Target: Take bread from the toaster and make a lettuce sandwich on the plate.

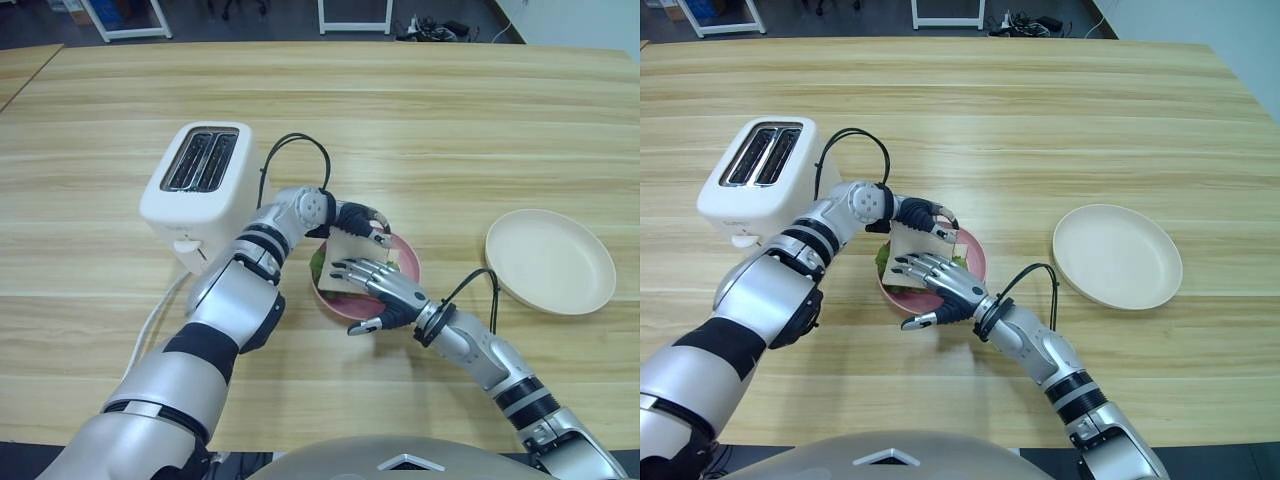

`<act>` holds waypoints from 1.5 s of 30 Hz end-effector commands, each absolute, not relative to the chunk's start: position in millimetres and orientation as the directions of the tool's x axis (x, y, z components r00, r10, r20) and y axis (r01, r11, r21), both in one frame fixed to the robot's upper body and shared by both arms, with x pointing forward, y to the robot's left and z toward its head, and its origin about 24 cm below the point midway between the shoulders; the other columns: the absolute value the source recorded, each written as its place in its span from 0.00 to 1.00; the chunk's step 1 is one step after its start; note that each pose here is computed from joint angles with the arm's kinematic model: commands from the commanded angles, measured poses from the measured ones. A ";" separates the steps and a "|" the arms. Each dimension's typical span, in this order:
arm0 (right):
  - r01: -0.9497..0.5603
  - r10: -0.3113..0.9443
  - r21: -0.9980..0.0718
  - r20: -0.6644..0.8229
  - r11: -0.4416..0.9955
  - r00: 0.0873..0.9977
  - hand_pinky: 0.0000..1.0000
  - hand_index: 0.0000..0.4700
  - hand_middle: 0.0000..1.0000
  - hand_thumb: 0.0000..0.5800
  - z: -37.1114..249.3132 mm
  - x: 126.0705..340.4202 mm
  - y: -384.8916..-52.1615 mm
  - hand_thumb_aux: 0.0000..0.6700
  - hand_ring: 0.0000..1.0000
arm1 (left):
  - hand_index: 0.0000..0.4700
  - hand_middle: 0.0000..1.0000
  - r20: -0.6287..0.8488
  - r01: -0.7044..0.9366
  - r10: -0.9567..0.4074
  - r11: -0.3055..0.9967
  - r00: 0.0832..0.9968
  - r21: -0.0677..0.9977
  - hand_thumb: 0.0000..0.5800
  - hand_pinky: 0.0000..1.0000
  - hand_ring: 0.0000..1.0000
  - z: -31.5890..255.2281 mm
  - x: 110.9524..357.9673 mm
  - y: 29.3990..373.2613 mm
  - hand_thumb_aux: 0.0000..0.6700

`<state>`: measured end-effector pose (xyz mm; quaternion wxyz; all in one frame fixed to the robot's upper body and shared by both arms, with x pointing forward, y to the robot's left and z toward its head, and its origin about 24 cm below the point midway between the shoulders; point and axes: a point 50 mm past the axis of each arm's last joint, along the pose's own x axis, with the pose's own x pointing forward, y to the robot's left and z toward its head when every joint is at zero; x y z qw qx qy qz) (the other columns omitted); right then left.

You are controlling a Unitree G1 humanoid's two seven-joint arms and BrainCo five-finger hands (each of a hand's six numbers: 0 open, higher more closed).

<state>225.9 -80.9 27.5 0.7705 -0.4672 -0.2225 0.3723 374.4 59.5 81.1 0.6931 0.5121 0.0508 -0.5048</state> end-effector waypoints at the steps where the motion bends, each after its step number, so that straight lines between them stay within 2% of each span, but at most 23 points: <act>1: -0.561 0.769 -0.823 -0.303 0.087 0.563 0.00 0.00 0.00 0.00 -17.8 203.6 -91.3 0.00 0.00 | 0.00 0.35 -0.457 0.628 -0.640 0.051 0.618 0.777 0.00 0.35 0.35 107.0 386.9 45.4 0.00; 2: -0.565 0.768 -0.821 -0.310 0.081 0.560 0.00 0.00 0.00 0.00 -18.8 203.1 -91.5 0.00 0.00 | 0.00 0.05 -0.436 0.594 -0.620 0.061 0.652 0.802 0.00 0.05 0.05 110.3 389.7 46.6 0.00; 3: -0.567 0.768 -0.820 -0.313 0.079 0.559 0.00 0.00 0.00 0.00 -19.1 203.0 -91.6 0.00 0.00 | 0.00 0.00 -0.416 0.561 -0.603 0.063 0.680 0.826 0.00 0.00 0.00 113.1 392.0 47.6 0.00; 9: -0.571 0.764 -0.817 -0.320 0.077 0.560 0.00 0.00 0.00 0.00 -19.4 204.1 -93.0 0.00 0.00 | 0.00 0.00 -0.278 0.330 -0.516 0.009 0.810 0.944 0.00 0.00 0.00 135.7 405.4 58.0 0.00; 14: -0.558 0.764 -0.825 -0.302 0.091 0.570 0.00 0.00 0.00 0.00 -16.6 206.6 -94.2 0.00 0.00 | 0.00 0.00 -0.150 0.186 -0.484 0.027 0.862 0.982 0.00 0.00 0.00 156.2 413.0 68.7 0.00; 16: -0.508 0.759 -0.847 -0.225 0.157 0.611 0.00 0.00 0.00 0.00 -6.5 213.9 -93.0 0.00 0.00 | 0.00 0.00 -0.074 0.163 -0.503 0.135 0.861 0.977 0.00 0.00 0.00 169.1 414.3 68.6 0.00; 18: -0.398 0.729 -0.870 -0.069 0.290 0.682 0.00 0.00 0.00 0.00 14.7 227.7 -93.3 0.00 0.00 | 0.00 0.00 0.045 0.156 -0.540 0.321 0.841 0.934 0.00 0.00 0.00 186.6 413.7 69.5 0.00; 21: -0.299 0.694 -0.810 0.174 0.505 0.699 0.00 0.00 0.00 0.00 52.6 232.7 -95.1 0.00 0.00 | 0.00 0.00 0.278 0.202 -0.600 0.609 0.750 0.767 0.00 0.00 0.00 213.1 405.5 80.7 0.00; 23: -0.275 0.667 -0.741 0.298 0.612 0.683 0.00 0.00 0.00 0.00 74.9 228.8 -102.1 0.00 0.00 | 0.00 0.00 0.451 0.225 -0.609 0.724 0.652 0.653 0.00 0.00 0.00 224.3 393.0 93.5 0.00; 24: -0.259 0.643 -0.702 0.356 0.663 0.678 0.00 0.00 0.00 0.00 86.5 227.3 -108.4 0.00 0.00 | 0.26 0.00 0.529 0.243 -0.616 0.754 0.584 0.610 0.45 0.00 0.00 225.1 381.8 100.4 0.26; 25: -0.245 0.621 -0.671 0.402 0.700 0.673 0.00 0.13 0.00 0.24 95.8 225.4 -114.5 0.13 0.00 | 0.53 0.11 0.595 0.258 -0.618 0.773 0.515 0.580 0.78 0.11 0.11 225.1 368.9 107.0 0.53; 26: -0.236 0.604 -0.642 0.442 0.729 0.663 0.00 0.19 0.00 0.35 104.4 222.3 -120.1 0.19 0.00 | 0.63 0.18 0.643 0.291 -0.622 0.781 0.447 0.553 0.86 0.18 0.18 223.5 353.4 114.8 0.63; 27: -0.249 0.600 -0.613 0.471 0.750 0.647 0.00 0.39 0.00 0.63 111.7 217.3 -125.3 0.39 0.00 | 0.98 0.36 0.673 0.349 -0.635 0.772 0.379 0.531 1.00 0.36 0.36 219.5 333.2 123.7 0.98; 28: -0.278 0.612 -0.596 0.481 0.754 0.629 0.00 0.53 0.00 0.77 115.7 211.3 -129.6 0.53 0.00 | 1.00 0.69 0.676 0.426 -0.669 0.733 0.309 0.531 1.00 0.69 0.69 211.9 310.6 130.3 1.00; 29: -0.308 0.624 -0.584 0.477 0.751 0.619 0.00 0.71 0.00 0.92 117.3 206.4 -134.2 0.71 0.00 | 1.00 0.97 0.651 0.517 -0.722 0.659 0.233 0.546 1.00 0.97 0.97 201.2 286.0 134.2 1.00; 30: -0.341 0.644 -0.581 0.461 0.739 0.610 0.00 1.00 0.00 1.00 116.4 201.6 -138.3 1.00 0.00 | 1.00 1.00 0.593 0.595 -0.788 0.560 0.168 0.576 1.00 1.00 1.00 187.4 263.8 136.1 1.00; 31: -0.379 0.668 -0.580 0.436 0.721 0.603 0.07 1.00 0.07 1.00 114.0 196.6 -141.9 1.00 0.07 | 1.00 1.00 0.477 0.650 -0.872 0.425 0.109 0.630 1.00 1.00 1.00 167.0 242.9 137.8 1.00; 32: -0.419 0.696 -0.584 0.403 0.695 0.594 0.35 1.00 0.35 1.00 110.2 191.5 -144.2 1.00 0.35 | 1.00 1.00 0.331 0.676 -0.941 0.286 0.066 0.679 1.00 1.00 1.00 145.9 226.3 141.4 1.00; 33: -0.478 0.755 -0.615 0.332 0.627 0.565 1.00 1.00 1.00 1.00 101.8 183.0 -145.4 1.00 1.00 | 1.00 1.00 0.159 0.692 -0.987 0.134 0.027 0.709 1.00 1.00 1.00 122.2 209.4 151.3 1.00; 34: -0.525 0.800 -0.636 0.269 0.566 0.536 1.00 1.00 1.00 1.00 94.7 175.9 -146.6 1.00 1.00 | 1.00 1.00 0.052 0.707 -0.999 0.040 0.005 0.706 1.00 1.00 1.00 107.7 197.6 160.2 1.00; 35: -0.571 0.839 -0.651 0.200 0.500 0.506 1.00 1.00 1.00 1.00 87.3 169.2 -148.1 1.00 1.00 | 1.00 1.00 -0.004 0.726 -1.000 0.003 0.008 0.688 1.00 1.00 1.00 99.6 190.8 167.4 1.00; 39: -0.714 0.920 -0.650 -0.056 0.262 0.389 1.00 1.00 1.00 1.00 55.8 147.9 -153.3 1.00 1.00 | 1.00 1.00 -0.111 0.802 -0.992 -0.022 0.055 0.597 1.00 1.00 1.00 77.3 179.7 178.7 1.00; 45: -0.773 0.897 -0.616 -0.242 0.152 0.369 1.00 1.00 1.00 1.00 22.8 149.8 -149.9 1.00 1.00 | 1.00 1.00 -0.278 0.886 -0.955 -0.043 0.099 0.461 1.00 1.00 1.00 31.5 175.9 175.6 1.00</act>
